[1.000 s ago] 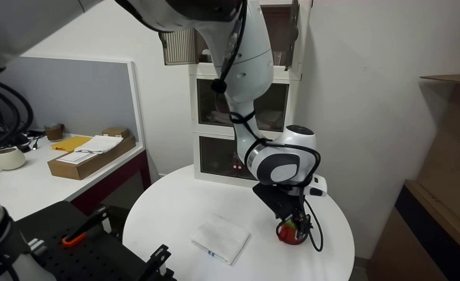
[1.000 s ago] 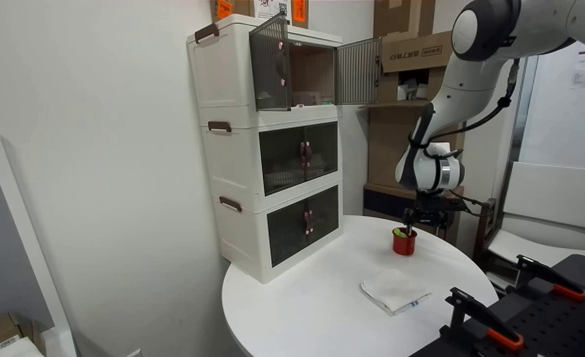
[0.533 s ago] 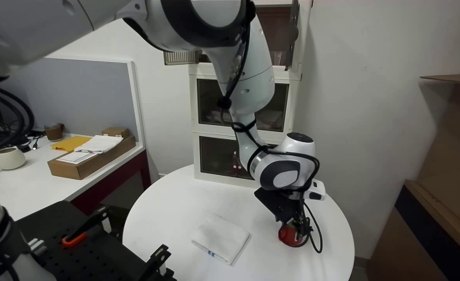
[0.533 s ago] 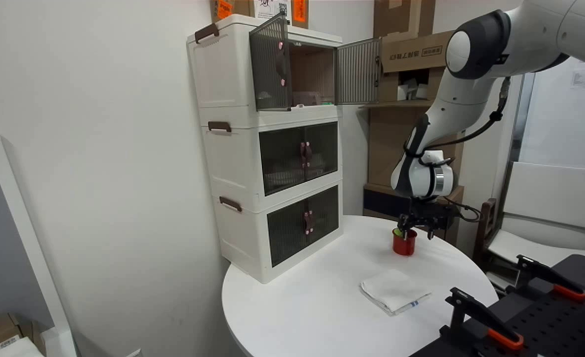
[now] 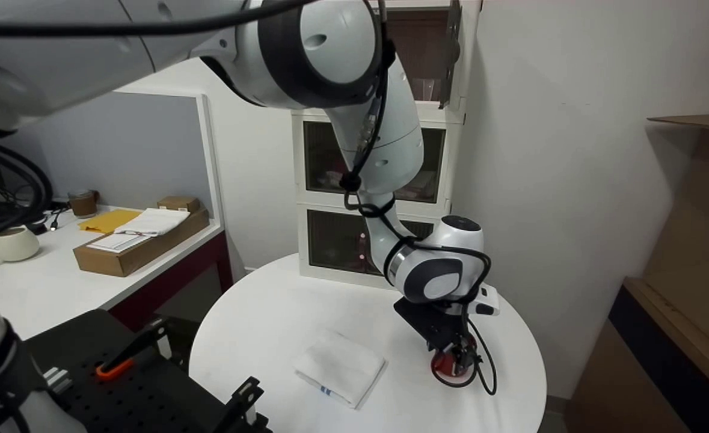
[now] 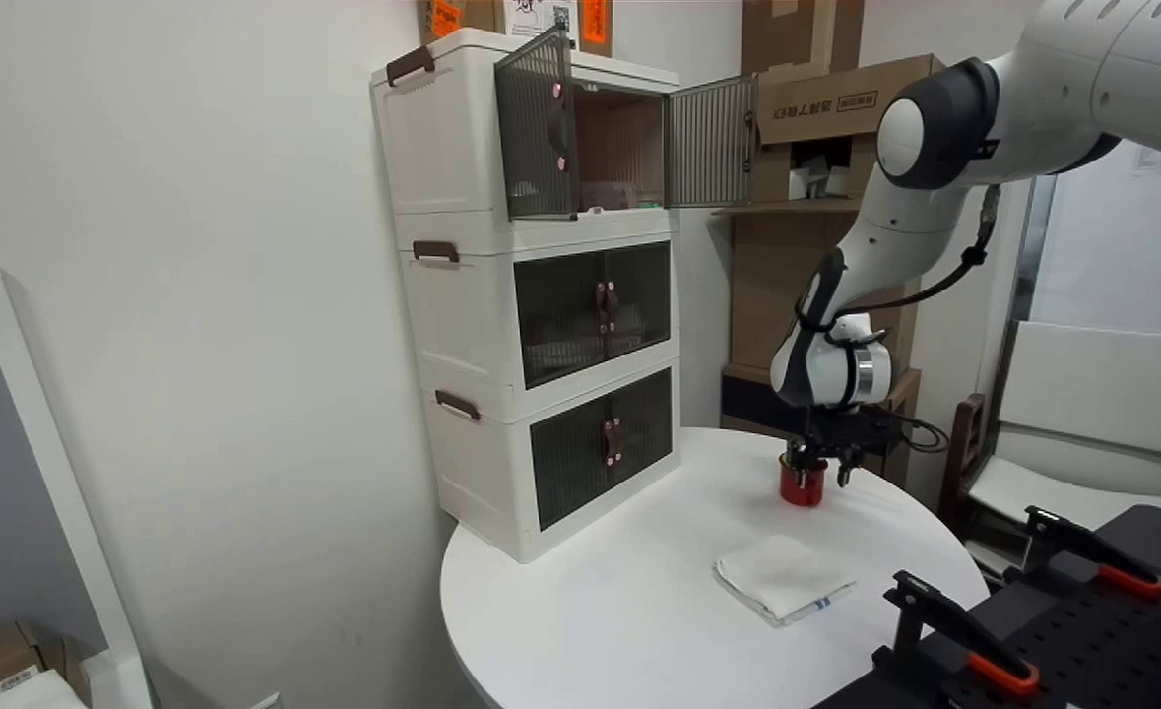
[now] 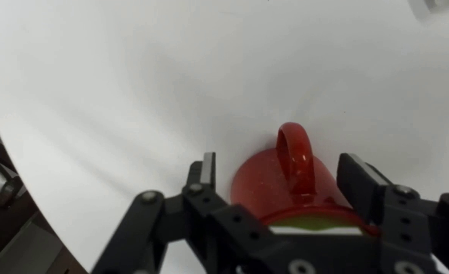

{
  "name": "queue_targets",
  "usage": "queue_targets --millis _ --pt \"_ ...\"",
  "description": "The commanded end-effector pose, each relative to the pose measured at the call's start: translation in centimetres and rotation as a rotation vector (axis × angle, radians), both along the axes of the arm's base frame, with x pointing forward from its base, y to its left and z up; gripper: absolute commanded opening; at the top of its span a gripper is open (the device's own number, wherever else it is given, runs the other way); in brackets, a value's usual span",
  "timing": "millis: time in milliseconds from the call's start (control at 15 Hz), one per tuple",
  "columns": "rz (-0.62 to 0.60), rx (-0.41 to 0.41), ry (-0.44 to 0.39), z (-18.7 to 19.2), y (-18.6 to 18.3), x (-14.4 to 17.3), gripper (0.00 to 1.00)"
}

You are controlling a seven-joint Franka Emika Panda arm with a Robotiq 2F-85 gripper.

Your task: Pick up the red cup and place it at the top shelf of the cabinet

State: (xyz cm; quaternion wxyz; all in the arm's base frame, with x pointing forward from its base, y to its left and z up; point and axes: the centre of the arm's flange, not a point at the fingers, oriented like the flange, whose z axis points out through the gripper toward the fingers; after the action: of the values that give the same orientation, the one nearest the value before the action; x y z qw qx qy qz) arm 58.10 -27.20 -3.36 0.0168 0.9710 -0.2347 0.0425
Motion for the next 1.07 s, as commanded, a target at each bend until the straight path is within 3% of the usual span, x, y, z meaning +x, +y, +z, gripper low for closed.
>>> queue_targets --millis 0,400,533,600,800,1000 --pt "0.001 -0.007 0.006 -1.0 0.2 1.5 0.50" --pt "0.007 -0.011 0.002 -0.8 0.4 1.2 0.04" --pt "0.007 -0.004 -0.001 -0.1 0.6 0.8 0.00" --pt "0.004 0.006 -0.003 0.5 0.8 0.6 0.04" --pt "0.002 0.043 0.000 2.8 2.0 0.0 0.04" --pt "0.043 0.050 0.000 7.8 4.8 -1.5 0.04"
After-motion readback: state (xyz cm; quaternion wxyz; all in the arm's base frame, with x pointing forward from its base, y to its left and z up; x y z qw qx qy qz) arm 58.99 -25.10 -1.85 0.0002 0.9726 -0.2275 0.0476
